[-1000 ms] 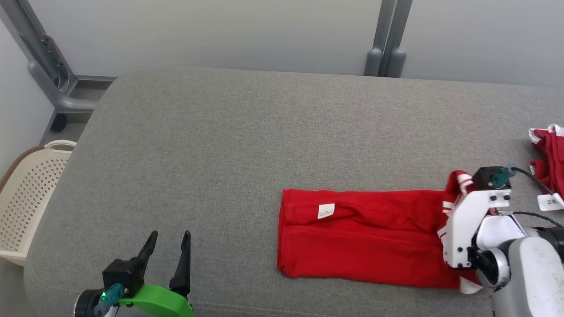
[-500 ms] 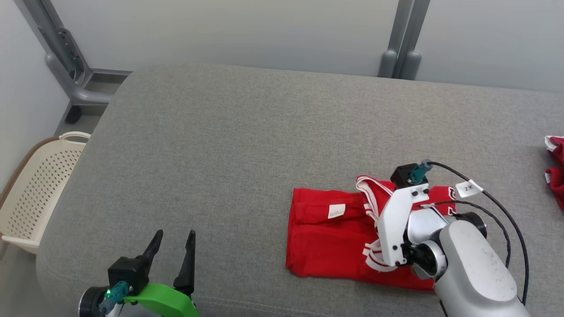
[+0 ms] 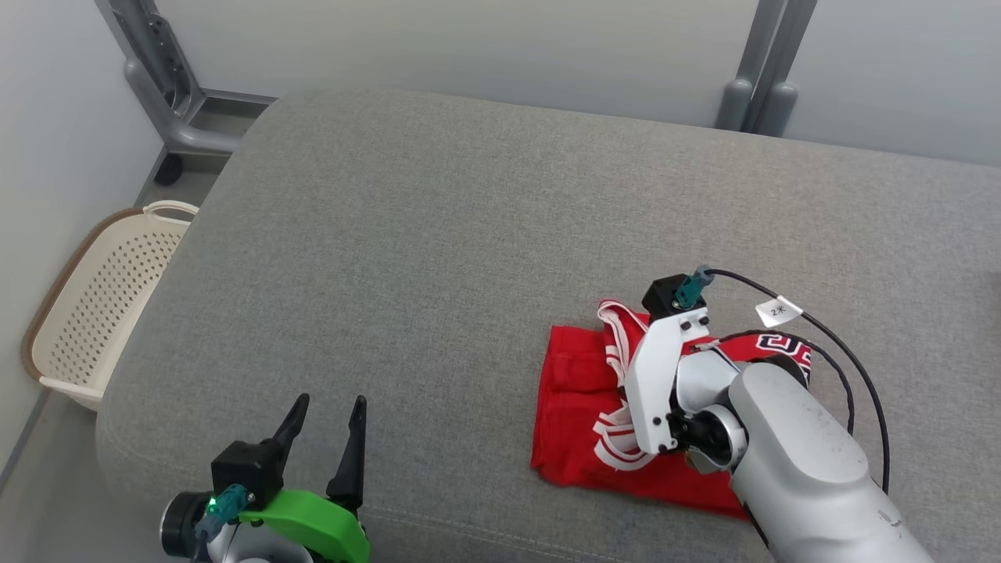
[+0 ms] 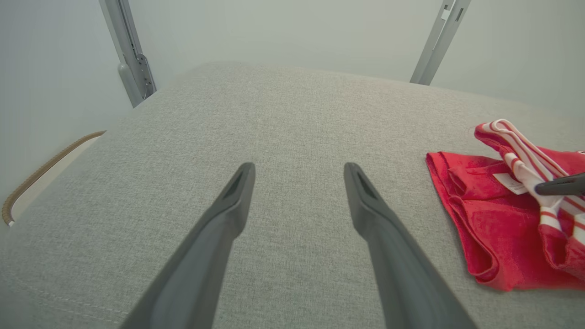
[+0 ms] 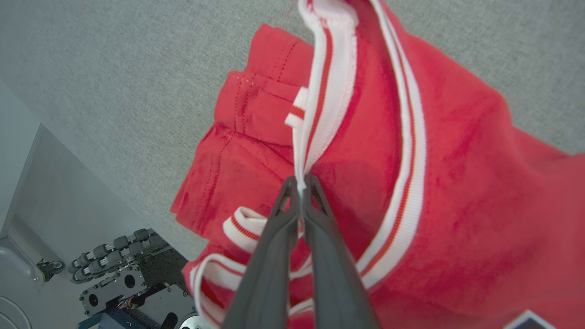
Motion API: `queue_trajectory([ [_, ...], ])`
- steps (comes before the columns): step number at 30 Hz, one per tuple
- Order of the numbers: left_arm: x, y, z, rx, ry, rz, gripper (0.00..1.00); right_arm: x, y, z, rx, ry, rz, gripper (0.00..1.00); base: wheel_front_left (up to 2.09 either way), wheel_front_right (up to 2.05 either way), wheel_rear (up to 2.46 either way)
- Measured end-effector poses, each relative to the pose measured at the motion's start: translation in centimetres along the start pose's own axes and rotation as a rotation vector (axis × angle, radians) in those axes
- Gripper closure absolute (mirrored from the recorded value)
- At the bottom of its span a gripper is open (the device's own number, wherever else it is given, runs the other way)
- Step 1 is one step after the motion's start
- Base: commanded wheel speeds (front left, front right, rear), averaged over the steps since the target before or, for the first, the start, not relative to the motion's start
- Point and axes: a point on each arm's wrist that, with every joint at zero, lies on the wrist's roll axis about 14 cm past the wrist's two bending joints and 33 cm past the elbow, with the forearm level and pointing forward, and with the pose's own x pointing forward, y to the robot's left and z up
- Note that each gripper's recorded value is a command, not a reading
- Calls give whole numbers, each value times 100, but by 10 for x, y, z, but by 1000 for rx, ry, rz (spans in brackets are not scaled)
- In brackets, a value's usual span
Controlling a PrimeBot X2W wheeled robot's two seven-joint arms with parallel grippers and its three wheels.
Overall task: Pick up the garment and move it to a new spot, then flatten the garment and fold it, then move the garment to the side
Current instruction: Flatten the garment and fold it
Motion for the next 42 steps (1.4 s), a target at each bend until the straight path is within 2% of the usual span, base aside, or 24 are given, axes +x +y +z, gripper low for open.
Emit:
queue_trajectory([
  [8,-3,5,-3,-5,7,20,0,15,20,1,-14,12,67,100,0,0,0],
  [20,-6,6,-4,-3,5,24,0,24,18,8,9,-8,69,100,0,0,0],
  [32,-11,12,-5,-7,6,44,0,34,34,7,4,10,115,100,0,0,0],
  [33,-11,12,-5,-7,7,44,0,34,35,6,2,10,118,61,0,0,0],
  [34,-10,12,-5,-7,7,44,0,34,36,7,1,6,122,0,0,0,0],
  [38,-9,10,-5,-11,7,41,0,31,45,15,35,-39,163,0,0,0,0],
  [42,-6,8,-4,-7,5,30,0,21,50,41,46,-130,187,0,0,0,0],
])
